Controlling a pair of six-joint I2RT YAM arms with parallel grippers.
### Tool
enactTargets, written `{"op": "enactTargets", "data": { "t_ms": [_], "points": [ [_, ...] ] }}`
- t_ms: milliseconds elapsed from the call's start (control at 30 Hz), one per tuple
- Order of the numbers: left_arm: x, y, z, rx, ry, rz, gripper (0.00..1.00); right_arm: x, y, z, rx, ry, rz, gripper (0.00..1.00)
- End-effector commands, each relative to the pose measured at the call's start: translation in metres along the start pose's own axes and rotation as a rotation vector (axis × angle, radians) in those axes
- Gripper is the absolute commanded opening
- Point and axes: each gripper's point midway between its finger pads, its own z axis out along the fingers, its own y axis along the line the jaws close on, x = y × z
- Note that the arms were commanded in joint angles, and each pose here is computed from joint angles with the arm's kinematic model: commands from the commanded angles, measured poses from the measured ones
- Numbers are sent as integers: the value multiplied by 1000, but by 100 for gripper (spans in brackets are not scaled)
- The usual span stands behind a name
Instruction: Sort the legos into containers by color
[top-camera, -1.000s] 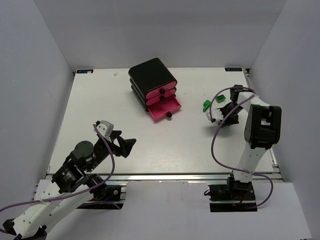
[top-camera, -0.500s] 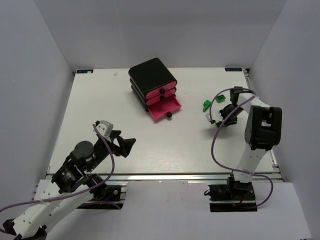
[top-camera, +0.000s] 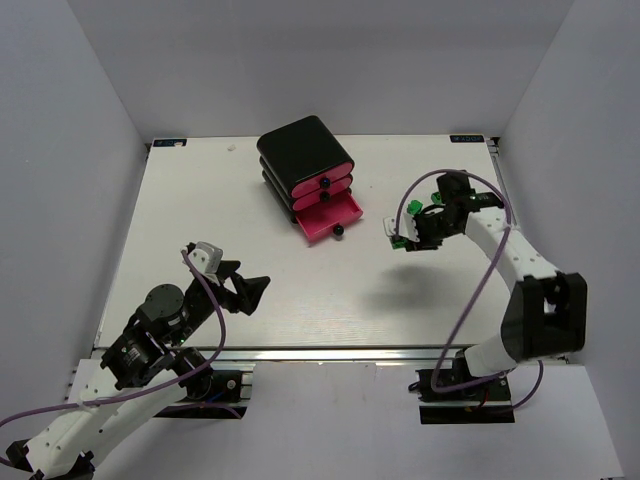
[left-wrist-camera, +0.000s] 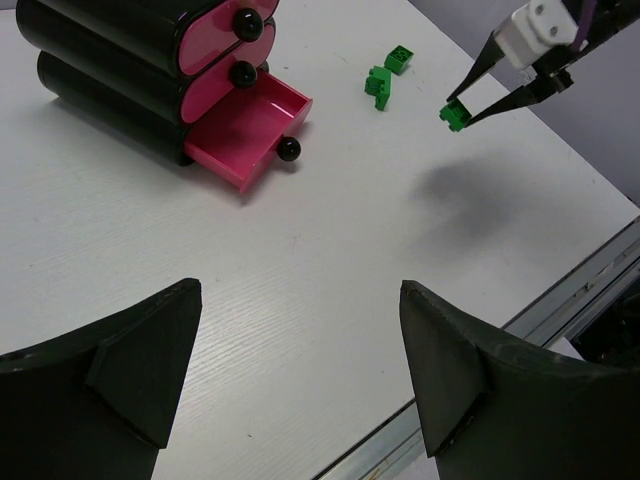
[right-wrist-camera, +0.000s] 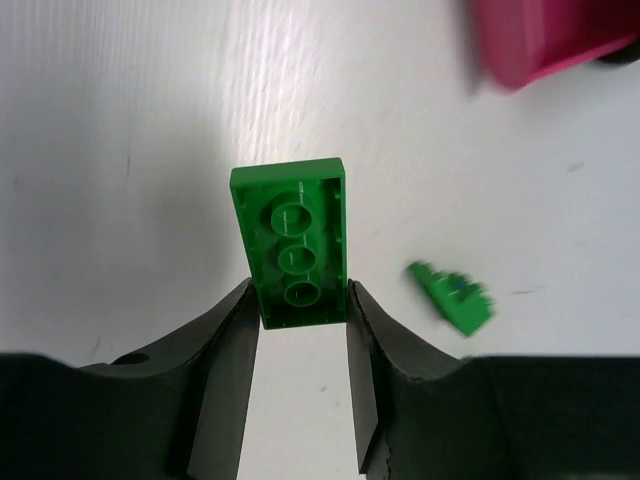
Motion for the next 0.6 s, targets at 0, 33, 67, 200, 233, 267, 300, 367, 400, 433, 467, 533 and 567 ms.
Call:
{"op": "enactTargets", "data": {
  "t_ms": [0, 33, 67, 200, 233, 267, 300, 367, 400, 433, 467, 533, 567],
  "points": [
    [1, 3, 1, -16, 3, -7, 89, -56, -28, -3, 174, -108, 42, 12],
    [2, 3, 1, -17, 6, -5, 89, -60, -31, -3, 197, -104, 93, 12],
    [2, 3, 2, -19, 7, -7, 90, -78, -36, 0, 211, -119, 65, 12],
    [2, 5, 2, -29, 8, -9, 90, -104, -68, 2, 319, -102, 55, 12],
    [2, 5, 1, -31, 5, -9, 90, -109, -78, 2, 348, -104, 46, 12],
    [1, 6, 1, -35, 3, -13, 89, -127, -82, 10, 345, -117, 31, 12],
    [2, 6, 1, -37, 5, -11, 90, -126, -89, 10, 373, -86, 32, 12],
    [3, 7, 2, -43, 7, -12, 90, -145, -101, 21, 396, -86, -10, 13],
    [3, 7, 2, -43, 10, -13, 90, -148, -106, 24, 419, -60, -18, 14],
    [4, 7, 3, -45, 14, -10, 90, -147, -110, 34, 420, -42, -14, 14],
    [4, 7, 3, -45, 16, -10, 89, -160, -121, 33, 448, -52, -31, 14],
    [6, 9, 4, -52, 23, -10, 90, -161, -128, 46, 450, -23, -20, 14],
    [5, 9, 4, -53, 22, -9, 90, -168, -135, 46, 463, -28, -26, 14]
  ]
}}
